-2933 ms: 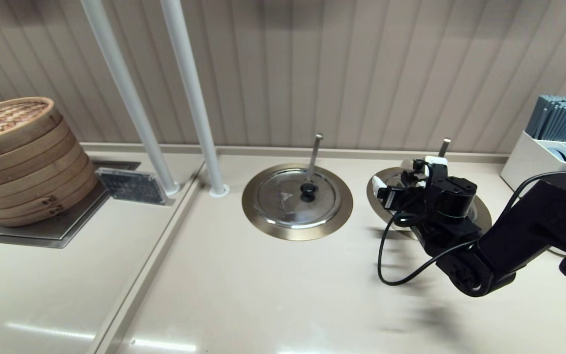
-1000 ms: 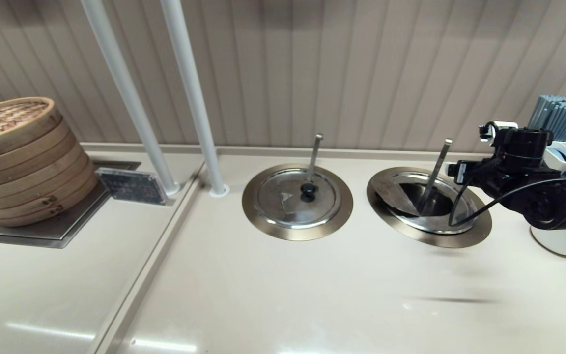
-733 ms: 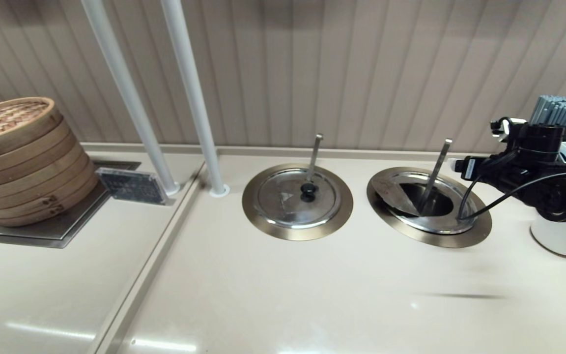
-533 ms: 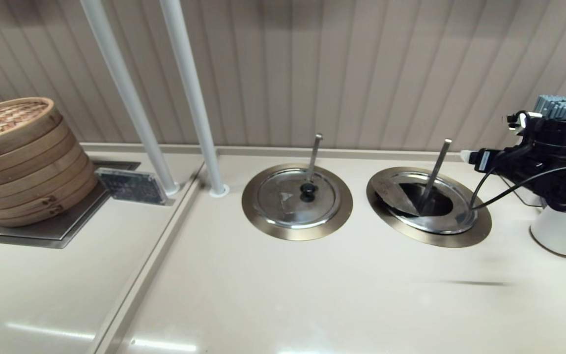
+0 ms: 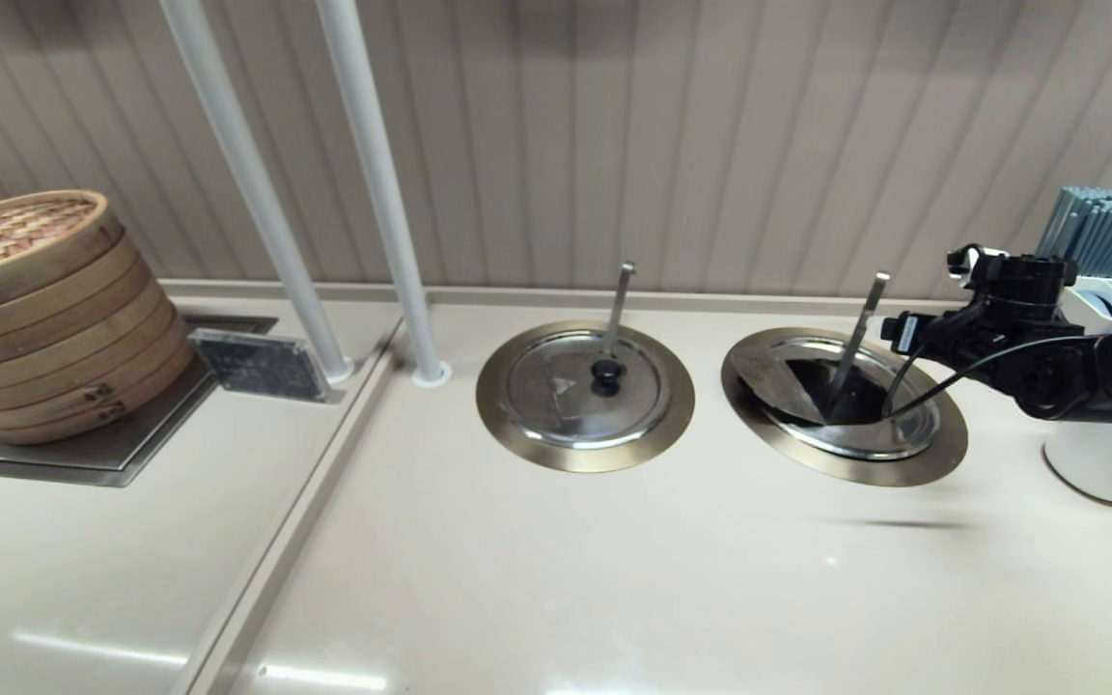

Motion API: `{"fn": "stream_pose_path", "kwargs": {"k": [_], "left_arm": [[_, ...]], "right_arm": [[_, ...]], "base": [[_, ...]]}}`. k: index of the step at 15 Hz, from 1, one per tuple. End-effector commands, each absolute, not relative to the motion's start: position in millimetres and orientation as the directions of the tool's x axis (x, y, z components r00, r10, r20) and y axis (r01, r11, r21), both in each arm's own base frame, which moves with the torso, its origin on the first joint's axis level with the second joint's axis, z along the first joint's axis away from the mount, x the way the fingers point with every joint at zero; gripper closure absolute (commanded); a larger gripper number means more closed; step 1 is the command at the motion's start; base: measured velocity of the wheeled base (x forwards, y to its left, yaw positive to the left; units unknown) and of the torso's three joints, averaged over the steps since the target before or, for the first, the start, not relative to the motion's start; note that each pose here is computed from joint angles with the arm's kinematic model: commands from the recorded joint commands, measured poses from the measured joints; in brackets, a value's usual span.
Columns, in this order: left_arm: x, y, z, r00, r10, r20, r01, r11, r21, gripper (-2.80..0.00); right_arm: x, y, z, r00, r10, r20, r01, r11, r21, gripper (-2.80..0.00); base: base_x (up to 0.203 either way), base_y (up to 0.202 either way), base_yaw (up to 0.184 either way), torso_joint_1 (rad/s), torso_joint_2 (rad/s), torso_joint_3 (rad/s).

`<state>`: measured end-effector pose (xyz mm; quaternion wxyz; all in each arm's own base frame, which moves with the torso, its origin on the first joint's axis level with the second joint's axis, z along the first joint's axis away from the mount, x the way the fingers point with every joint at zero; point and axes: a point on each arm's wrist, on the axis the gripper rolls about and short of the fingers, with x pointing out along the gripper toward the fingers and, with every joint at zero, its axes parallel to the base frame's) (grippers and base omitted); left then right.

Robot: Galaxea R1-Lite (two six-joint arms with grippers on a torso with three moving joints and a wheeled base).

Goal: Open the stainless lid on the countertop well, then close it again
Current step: Stir with a spoon

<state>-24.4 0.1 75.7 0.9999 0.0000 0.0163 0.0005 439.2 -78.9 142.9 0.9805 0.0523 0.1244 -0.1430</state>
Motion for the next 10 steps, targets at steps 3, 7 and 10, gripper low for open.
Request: {"fn": "stream_pose_path", "kwargs": {"k": [3,7,10], "left_arm": [[-25,0,76,1.0,0.002,-0.031,-0.002,1.0,0.0,0.0],[-24,0,76,0.999,0.002,-0.032,-0.002,1.0,0.0,0.0],[-25,0,76,1.0,0.002,-0.031,-0.002,1.0,0.0,0.0]], "right_arm": [[463,-76,148,0.95,-0.244,-0.194,0.263,0.962,0.075,-2.8],[482,-97,130,0.969,-0.155,-0.193,0.178,0.978,0.106,-2.8],[487,-109,132,0.973,-0.135,-0.19,0.158,0.981,0.115,-2.8]], "base": [[0.0,0.0,0.0,0.0,0.0,0.0],[0.0,0.0,0.0,0.0,0.0,0.0],[0.0,0.0,0.0,0.0,0.0,0.0]]}}
